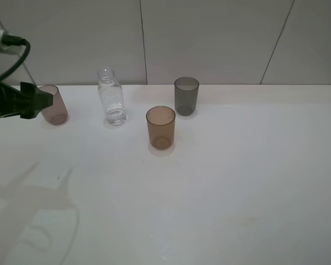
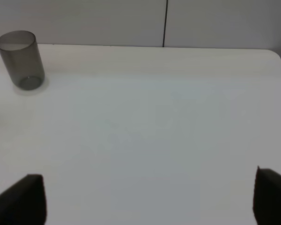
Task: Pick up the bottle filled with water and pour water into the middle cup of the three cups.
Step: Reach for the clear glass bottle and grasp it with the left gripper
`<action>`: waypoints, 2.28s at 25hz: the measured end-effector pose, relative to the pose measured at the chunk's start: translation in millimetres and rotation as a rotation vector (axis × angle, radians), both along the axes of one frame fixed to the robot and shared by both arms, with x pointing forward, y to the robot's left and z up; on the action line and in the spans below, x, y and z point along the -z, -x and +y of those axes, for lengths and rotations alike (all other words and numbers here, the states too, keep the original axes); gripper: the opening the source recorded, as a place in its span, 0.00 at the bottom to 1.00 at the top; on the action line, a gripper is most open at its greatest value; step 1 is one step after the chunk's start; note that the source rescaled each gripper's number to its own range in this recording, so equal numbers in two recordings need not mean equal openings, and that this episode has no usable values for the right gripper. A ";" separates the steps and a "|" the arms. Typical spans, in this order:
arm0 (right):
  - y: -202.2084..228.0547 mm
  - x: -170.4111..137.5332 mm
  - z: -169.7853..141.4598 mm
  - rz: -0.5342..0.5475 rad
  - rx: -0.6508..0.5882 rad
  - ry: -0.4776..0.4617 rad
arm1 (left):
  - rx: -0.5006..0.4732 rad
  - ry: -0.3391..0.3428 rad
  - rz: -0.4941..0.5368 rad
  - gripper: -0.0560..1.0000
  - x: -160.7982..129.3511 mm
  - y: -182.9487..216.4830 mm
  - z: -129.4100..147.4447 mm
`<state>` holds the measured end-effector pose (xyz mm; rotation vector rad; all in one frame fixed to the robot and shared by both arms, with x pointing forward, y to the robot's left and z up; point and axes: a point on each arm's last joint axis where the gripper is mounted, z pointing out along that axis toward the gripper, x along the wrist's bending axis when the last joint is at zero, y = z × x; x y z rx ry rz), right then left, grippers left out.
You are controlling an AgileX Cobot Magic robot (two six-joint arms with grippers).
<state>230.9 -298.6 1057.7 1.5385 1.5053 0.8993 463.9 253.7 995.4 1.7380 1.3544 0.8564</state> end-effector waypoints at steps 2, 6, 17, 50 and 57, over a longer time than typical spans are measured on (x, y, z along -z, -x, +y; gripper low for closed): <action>0.0 0.0 0.0 0.000 0.000 0.000 | 0.055 -0.022 -0.041 1.00 13.1 -4.6 -14.5; 0.0 0.0 0.5 0.000 -0.003 -0.005 | 0.081 -0.023 -0.061 1.00 46.7 -14.3 -30.4; 0.0 0.0 0.0 0.000 0.000 0.000 | 0.100 0.036 -0.224 1.00 120.2 -37.1 -42.2; 0.0 0.0 0.0 0.000 0.000 0.000 | 0.142 0.142 -0.342 1.00 157.8 -127.6 -81.8; 0.0 0.0 0.0 0.000 0.000 0.000 | 0.153 0.151 -0.376 1.00 157.5 -140.2 -87.6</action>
